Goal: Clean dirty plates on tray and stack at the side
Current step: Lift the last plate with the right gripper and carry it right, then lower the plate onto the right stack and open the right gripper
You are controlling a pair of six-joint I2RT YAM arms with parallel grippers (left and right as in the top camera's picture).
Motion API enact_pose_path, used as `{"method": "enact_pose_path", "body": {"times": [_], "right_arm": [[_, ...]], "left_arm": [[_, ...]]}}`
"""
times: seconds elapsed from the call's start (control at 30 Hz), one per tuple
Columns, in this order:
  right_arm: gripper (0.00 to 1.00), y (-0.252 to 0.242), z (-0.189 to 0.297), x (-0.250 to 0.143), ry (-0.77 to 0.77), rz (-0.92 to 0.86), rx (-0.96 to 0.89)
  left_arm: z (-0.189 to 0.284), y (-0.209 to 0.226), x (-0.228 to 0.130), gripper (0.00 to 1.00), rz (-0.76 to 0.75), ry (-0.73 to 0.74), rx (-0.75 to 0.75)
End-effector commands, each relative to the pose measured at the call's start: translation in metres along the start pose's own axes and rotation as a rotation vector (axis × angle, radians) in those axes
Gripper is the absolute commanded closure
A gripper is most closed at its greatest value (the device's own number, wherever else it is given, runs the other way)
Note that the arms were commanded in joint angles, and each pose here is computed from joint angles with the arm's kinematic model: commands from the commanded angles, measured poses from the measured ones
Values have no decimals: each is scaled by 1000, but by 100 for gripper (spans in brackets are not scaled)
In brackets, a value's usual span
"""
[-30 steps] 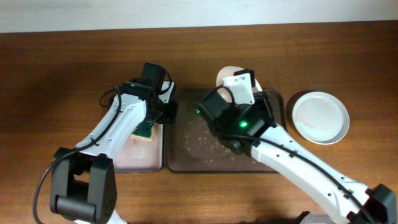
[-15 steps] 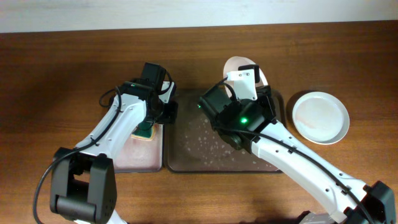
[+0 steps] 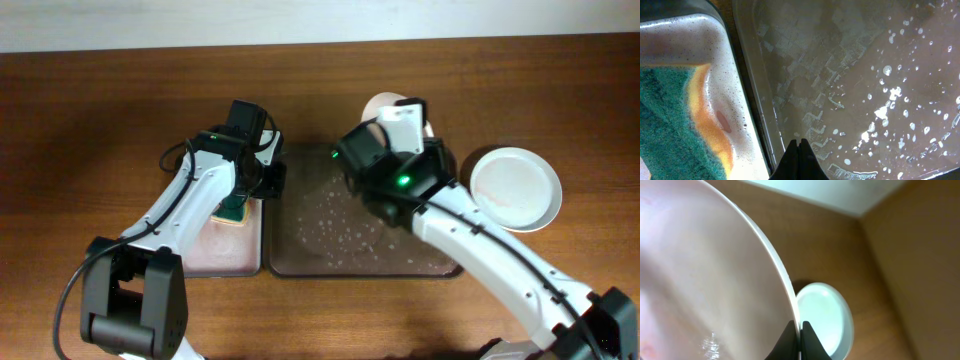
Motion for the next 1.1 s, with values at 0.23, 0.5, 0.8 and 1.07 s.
{"method": "enact_pose_path", "body": {"times": [0.23,0.5,0.8,1.07], "right_arm": [[96,-87,-123,-80,549,-586,282],[96,-166,-167,-186,736,-914,125],[69,-144,-168,-164,663,-939,418],[68,-87,-146,-130,610,-707,632]], "left_arm": [[-2,0,2,100,0,3,1],[-2,0,2,100,0,4,1],[-4,1,1,100,1,9,2],[-18,11,0,100,47,29,61]]}}
Point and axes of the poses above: each gripper's point midway between its finger pads, its own z axis back along the fingers, its own y axis along the line the jaws close on, x = y × z, the point moved 3 cm from there along z, back along the fingers, and after that the axes turned 5 degrees about z, right-handed, at the moved point
